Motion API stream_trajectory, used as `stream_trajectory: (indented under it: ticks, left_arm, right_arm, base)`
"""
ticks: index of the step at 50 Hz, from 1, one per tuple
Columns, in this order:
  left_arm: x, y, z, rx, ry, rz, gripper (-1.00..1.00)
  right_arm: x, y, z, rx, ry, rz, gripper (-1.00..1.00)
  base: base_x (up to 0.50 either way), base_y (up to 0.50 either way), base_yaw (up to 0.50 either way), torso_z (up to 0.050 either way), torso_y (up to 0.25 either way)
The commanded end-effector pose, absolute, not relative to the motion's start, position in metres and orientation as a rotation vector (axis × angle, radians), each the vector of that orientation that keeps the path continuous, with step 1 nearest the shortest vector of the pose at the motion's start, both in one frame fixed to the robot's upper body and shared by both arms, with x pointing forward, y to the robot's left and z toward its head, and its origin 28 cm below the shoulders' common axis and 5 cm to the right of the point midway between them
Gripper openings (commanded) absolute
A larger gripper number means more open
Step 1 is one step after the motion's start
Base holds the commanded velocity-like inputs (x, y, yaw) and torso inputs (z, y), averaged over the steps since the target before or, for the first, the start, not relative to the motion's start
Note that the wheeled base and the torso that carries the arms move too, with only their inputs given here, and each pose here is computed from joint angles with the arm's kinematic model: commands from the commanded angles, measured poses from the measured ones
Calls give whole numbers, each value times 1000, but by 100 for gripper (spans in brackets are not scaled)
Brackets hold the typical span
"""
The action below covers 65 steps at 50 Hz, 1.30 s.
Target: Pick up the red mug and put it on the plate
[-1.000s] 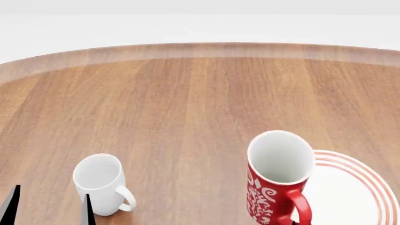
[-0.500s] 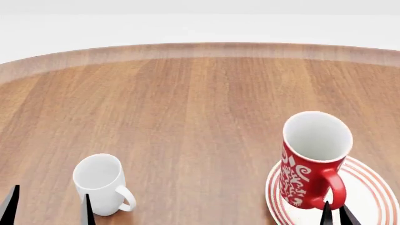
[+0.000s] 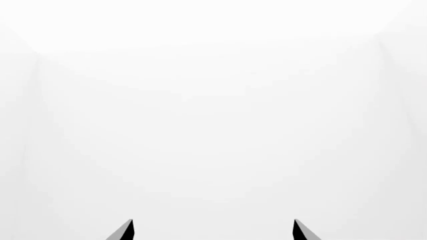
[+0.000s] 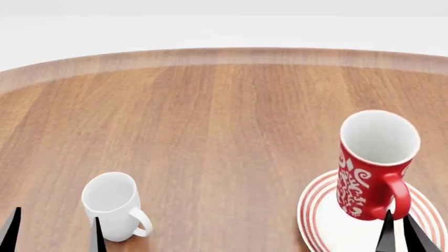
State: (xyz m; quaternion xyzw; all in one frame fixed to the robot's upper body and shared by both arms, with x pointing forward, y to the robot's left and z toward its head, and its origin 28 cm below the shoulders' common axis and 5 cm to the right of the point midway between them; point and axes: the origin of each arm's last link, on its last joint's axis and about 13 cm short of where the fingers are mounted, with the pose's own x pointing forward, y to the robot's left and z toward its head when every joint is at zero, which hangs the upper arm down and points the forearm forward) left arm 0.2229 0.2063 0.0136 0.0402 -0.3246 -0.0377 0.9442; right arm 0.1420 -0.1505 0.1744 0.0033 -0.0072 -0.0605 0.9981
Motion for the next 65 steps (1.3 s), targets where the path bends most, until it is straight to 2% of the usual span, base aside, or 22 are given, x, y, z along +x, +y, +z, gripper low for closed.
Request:
stream_trajectory:
  ticks: [1,15,37,54,55,65]
  left_arm:
    - [223,206,14,81,-663,-76,100]
    - [223,206,14,89,-666,-77,100]
    - [223,206,14,93,-671,-76,100]
    - [223,206,14,95,-675,-73,100]
    - [223,206,14,95,-675,-74,100]
    - [223,206,14,96,-671,-70,100]
  right_arm:
    - [145,-152,178,-13,-35,-138,-100]
    - [167,-184,197,-119,-60,-113,-100]
    - [204,-210,207,-30,-41,90,-100]
    - [238,-234,246,-90,-69,120,-100]
    - [239,-234,247,-56,-117,143,-100]
    - [256,-249,253,-111,-57,167,-100]
  base:
    - [0,0,0,0,0]
    - [0,0,0,0,0]
    - [0,0,0,0,0]
    - [0,0,0,0,1]
    - [0,0,0,0,0]
    - [0,0,0,0,0]
